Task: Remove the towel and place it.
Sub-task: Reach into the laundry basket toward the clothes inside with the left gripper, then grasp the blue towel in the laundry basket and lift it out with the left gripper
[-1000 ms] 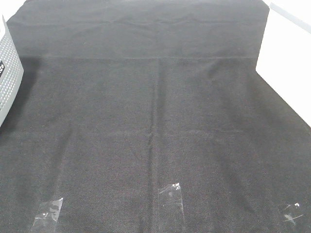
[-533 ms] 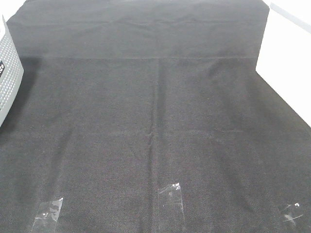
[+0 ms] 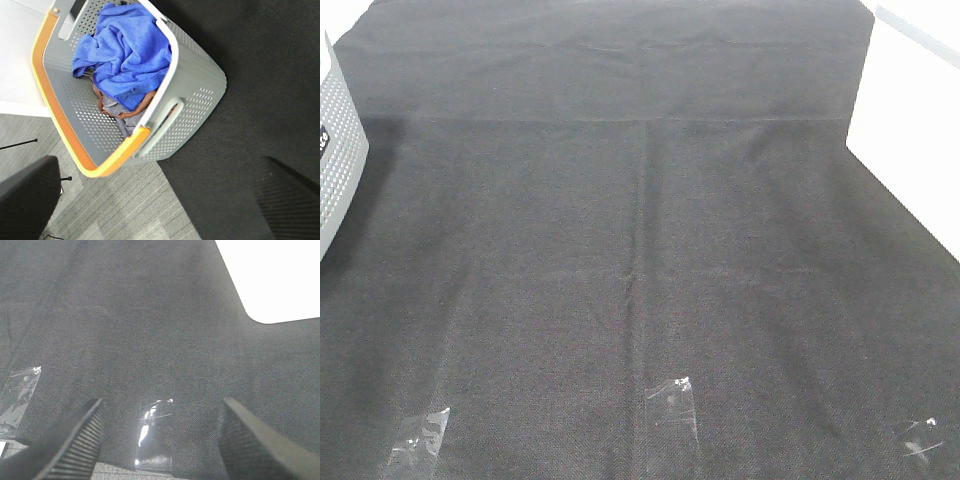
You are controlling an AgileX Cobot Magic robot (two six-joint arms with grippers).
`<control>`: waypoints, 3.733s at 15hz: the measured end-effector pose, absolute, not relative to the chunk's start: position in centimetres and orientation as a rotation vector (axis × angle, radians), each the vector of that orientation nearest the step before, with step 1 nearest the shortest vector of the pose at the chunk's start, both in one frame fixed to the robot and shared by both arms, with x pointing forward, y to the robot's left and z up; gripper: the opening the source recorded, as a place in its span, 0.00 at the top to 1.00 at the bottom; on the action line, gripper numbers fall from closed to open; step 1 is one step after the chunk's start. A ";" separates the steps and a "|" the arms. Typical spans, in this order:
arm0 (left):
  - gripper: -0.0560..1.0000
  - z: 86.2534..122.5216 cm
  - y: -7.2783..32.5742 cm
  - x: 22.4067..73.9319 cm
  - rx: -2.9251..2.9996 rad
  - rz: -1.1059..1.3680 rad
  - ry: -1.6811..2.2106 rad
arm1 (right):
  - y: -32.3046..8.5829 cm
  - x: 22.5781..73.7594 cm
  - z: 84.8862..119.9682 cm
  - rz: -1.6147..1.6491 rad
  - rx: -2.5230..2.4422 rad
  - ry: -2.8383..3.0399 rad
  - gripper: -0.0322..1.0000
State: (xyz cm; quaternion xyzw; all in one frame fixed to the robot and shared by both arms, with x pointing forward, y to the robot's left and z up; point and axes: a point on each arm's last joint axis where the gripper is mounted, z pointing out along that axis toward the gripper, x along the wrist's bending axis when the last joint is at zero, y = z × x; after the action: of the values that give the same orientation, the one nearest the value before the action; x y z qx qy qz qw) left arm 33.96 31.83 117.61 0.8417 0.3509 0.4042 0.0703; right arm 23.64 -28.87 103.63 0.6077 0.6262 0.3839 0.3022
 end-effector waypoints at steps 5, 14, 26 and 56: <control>0.01 118.7 32.5 43.5 2.742 1.076 0.952 | -28.9 23.6 103.6 1.018 1.611 1.660 0.35; 0.01 113.4 37.8 55.9 3.028 0.964 1.002 | -28.9 23.6 103.6 1.018 1.611 1.660 0.35; 0.02 99.3 43.5 63.5 3.401 0.636 0.606 | -28.9 23.6 103.6 1.018 1.611 1.660 0.35; 0.95 102.6 43.0 64.8 3.260 0.857 0.918 | -28.9 23.6 103.6 1.019 1.612 1.661 0.35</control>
State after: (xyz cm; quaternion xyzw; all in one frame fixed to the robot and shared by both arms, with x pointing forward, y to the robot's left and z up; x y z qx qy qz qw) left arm 64.80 42.98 102.58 0.9188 0.2587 0.2414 -0.1751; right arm 23.64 -28.86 103.63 0.6076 0.6261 0.3842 0.3018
